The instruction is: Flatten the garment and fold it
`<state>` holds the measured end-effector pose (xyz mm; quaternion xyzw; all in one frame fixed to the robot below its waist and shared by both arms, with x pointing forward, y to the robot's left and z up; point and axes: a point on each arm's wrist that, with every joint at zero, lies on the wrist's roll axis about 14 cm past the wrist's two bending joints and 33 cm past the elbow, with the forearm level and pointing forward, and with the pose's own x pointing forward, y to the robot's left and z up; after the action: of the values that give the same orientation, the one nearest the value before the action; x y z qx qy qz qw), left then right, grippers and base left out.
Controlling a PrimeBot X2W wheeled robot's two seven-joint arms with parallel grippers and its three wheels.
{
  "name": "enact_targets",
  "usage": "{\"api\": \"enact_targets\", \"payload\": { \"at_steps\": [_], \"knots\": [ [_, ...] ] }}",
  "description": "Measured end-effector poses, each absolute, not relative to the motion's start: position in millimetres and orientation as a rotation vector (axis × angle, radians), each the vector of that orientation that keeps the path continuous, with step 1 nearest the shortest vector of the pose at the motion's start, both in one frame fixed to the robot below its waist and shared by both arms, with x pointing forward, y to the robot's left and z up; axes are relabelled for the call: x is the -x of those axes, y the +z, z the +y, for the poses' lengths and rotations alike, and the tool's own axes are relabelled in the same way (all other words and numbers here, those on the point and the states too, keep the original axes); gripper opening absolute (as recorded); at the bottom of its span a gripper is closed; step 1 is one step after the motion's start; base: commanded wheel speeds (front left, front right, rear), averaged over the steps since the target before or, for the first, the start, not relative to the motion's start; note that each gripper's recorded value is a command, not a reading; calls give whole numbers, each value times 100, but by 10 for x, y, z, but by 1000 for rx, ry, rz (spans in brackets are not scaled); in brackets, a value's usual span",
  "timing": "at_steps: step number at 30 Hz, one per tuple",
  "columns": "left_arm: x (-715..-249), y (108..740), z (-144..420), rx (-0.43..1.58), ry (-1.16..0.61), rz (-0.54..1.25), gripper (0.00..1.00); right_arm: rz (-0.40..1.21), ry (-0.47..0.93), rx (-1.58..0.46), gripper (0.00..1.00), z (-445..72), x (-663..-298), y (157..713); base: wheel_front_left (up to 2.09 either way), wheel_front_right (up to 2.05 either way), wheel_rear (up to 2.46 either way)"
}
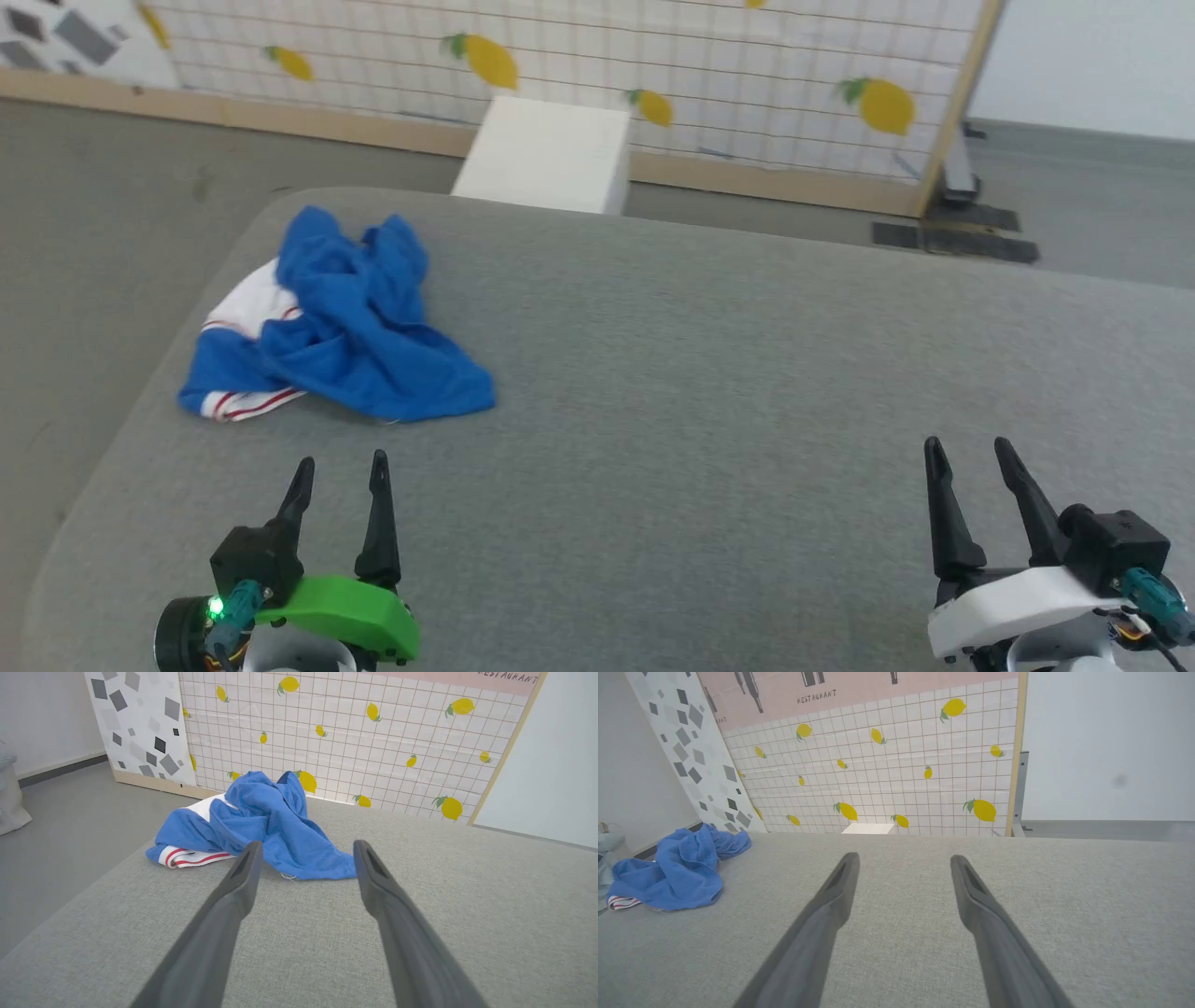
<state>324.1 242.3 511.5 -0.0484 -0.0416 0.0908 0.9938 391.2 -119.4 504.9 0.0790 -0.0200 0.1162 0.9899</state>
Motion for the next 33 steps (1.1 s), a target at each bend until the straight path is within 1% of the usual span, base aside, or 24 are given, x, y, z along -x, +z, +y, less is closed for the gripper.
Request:
{"api": "enact_targets", "payload": {
  "at_steps": [8, 19, 24, 33],
  "knots": [
    [-2916, 5074, 2755, 103, 303, -89, 100, -10, 358, -165, 100, -736, -3990, 4966, 0, 0, 0],
    [-2453, 5052, 3121, 109, 458, -108, 100, 27, 520, -182, 100, -140, -3991, 4872, 0, 0, 0],
    [-2333, 5012, 3175, 115, 490, -101, 100, 41, 549, -184, 100, -33, -3978, 4839, 0, 0, 0],
    [-2351, 4994, 3166, 118, 487, -96, 100, 53, 542, -185, 100, -57, -3974, 4797, 0, 0, 0]
  ]
}}
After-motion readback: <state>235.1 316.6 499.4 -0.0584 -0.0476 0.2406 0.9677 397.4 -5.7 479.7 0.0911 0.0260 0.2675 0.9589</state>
